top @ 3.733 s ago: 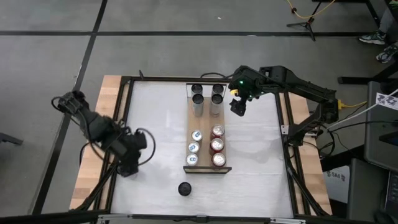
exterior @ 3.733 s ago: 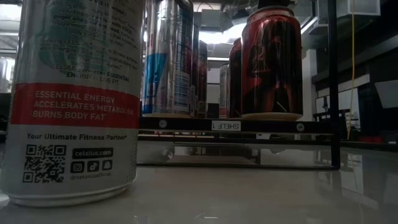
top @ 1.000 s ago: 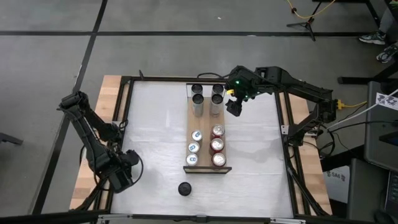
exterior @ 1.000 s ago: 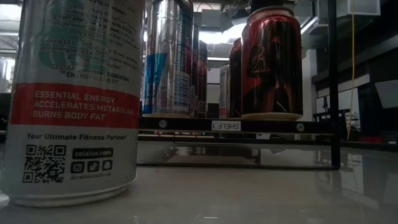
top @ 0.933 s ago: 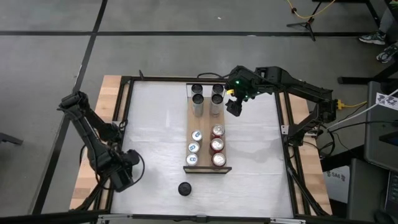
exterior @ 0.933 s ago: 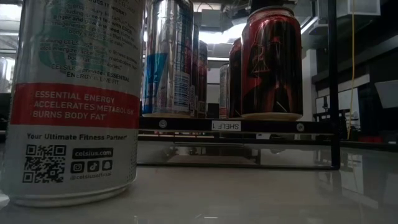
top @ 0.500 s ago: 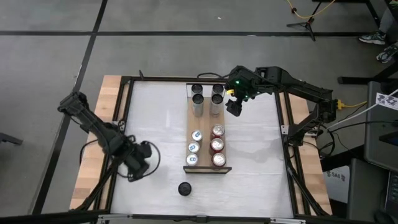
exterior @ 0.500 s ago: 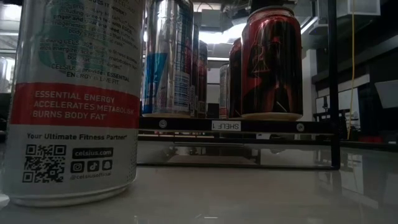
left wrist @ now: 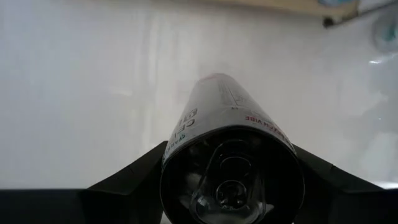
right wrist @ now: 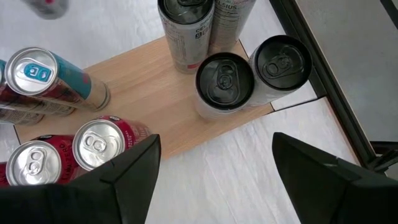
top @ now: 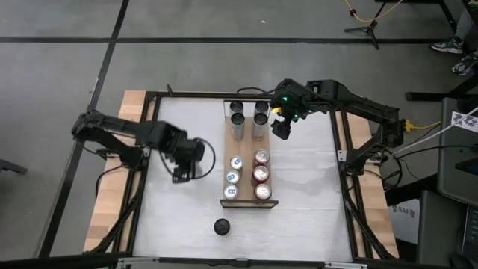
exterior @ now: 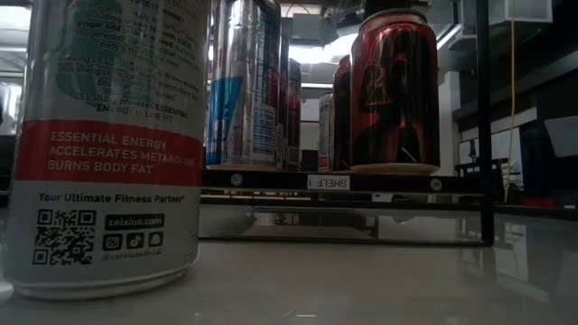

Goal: Place canned beverage on shelf
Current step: Put the white pink soda can on the shelf aligned with the other white pink soda can

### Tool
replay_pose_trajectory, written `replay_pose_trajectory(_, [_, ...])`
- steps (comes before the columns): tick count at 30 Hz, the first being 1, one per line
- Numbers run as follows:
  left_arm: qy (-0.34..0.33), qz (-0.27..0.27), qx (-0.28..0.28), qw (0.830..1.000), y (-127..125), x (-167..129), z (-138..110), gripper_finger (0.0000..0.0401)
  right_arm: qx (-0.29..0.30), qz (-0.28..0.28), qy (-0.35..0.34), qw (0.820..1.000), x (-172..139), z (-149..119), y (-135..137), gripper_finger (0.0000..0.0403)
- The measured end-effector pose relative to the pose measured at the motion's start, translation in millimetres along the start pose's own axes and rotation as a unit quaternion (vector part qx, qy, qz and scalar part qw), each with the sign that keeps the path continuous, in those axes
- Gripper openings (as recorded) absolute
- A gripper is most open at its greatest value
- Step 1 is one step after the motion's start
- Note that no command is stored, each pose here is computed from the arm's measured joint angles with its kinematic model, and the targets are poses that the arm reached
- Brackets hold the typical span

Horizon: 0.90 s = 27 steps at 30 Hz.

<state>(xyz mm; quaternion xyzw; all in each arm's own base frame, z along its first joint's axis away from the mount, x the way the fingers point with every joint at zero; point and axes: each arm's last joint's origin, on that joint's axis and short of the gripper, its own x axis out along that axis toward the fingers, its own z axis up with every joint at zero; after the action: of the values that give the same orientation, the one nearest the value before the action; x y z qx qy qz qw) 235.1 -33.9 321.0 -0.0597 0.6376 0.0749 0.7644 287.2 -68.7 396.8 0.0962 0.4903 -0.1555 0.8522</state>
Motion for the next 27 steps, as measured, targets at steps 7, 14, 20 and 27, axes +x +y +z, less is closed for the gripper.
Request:
replay_pose_trajectory(7, [-0.009, 0.028, 0.074, 0.997, 27.4, -2.1, 42.6, 0.0237, 0.000, 0.000, 0.000, 1.000, 0.0, 0.0, 0.0, 0.0298])
replay_pose_trajectory(14, [-0.018, 0.036, 0.139, 0.990, 39.9, -2.8, 94.0, 0.0237, 0.000, 0.000, 0.000, 1.000, 0.0, 0.0, 0.0, 0.0298])
replay_pose_trajectory(20, [-0.031, 0.042, 0.166, 0.985, 48.4, -2.1, 124.6, 0.0237, 0.000, 0.000, 0.000, 1.000, 0.0, 0.0, 0.0, 0.0298])
replay_pose_trajectory(27, [-0.016, 0.044, 0.181, 0.982, 55.3, 15.0, 140.8, 0.0237, 0.000, 0.000, 0.000, 1.000, 0.0, 0.0, 0.2, 0.0298])
